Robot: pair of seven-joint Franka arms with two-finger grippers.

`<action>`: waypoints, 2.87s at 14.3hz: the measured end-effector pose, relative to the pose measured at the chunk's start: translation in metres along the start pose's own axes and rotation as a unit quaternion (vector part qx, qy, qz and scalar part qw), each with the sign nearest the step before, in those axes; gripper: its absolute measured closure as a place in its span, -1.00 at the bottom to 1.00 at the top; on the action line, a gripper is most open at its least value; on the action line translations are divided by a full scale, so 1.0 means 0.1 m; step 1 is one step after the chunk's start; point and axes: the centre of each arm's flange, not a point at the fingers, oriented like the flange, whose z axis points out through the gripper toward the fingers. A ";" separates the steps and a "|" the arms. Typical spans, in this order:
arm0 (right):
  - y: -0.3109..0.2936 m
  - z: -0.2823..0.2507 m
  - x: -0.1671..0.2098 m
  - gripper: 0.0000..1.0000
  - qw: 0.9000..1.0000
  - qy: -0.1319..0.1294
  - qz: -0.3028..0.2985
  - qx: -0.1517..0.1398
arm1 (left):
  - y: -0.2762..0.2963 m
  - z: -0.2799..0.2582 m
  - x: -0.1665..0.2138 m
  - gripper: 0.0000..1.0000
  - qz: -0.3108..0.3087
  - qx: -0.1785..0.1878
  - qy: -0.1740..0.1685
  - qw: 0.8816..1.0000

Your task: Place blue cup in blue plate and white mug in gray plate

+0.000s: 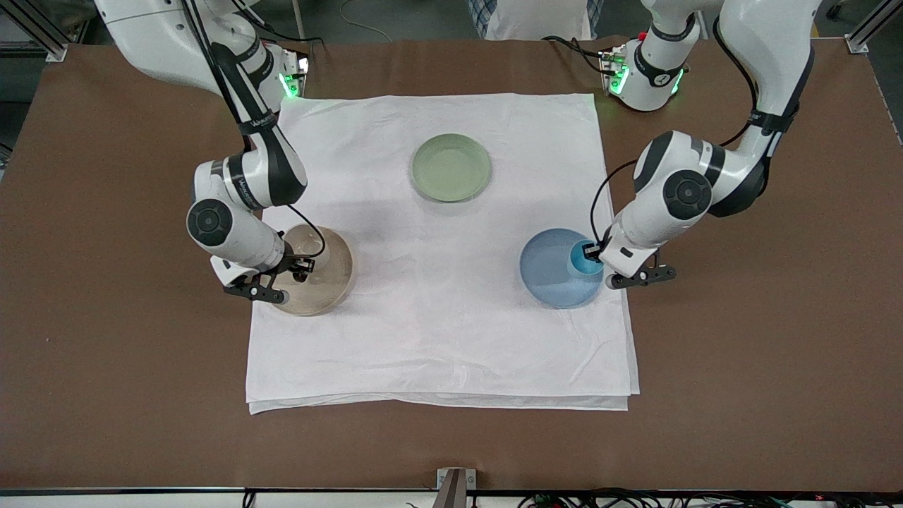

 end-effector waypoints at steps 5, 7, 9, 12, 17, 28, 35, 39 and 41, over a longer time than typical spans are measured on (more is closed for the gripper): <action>-0.02 -0.16 0.12 -0.29 1.000 0.014 0.002 0.007 | 0.19 0.29 -0.09 0.81 -0.017 -0.012 -0.004 1.000; -0.05 -0.46 0.23 -0.64 1.000 0.005 0.002 0.006 | 0.22 0.31 -0.10 0.44 -0.019 -0.012 -0.004 1.000; 0.05 -0.98 0.40 -0.99 1.000 -0.021 -0.014 0.002 | 0.22 0.25 -0.05 0.03 -0.023 -0.016 0.003 1.000; 0.64 -1.82 0.68 -1.00 0.997 -0.043 -0.064 0.005 | 0.14 -0.19 0.20 -0.55 -0.038 -0.021 0.026 0.999; 1.72 -2.36 0.90 -1.00 0.993 -0.055 -0.101 0.007 | -0.44 -1.94 0.71 -1.00 -0.014 0.049 0.064 0.997; 1.64 -3.13 0.55 -1.00 0.992 -0.042 -0.116 0.007 | -1.50 -3.83 0.05 -1.00 0.099 0.085 0.046 0.990; 1.93 -3.73 -0.34 -1.00 0.993 -0.008 -0.115 -0.004 | -1.55 -3.82 -0.07 -1.00 0.098 0.061 0.018 0.993; 2.03 -3.94 -0.66 -1.00 0.994 0.007 -0.113 -0.003 | -1.53 -3.77 -0.08 -1.00 0.099 0.062 0.012 0.993; 2.12 -3.96 -0.72 -1.00 0.994 0.008 -0.107 -0.001 | -1.51 -3.77 -0.12 -1.00 0.102 0.063 0.011 0.993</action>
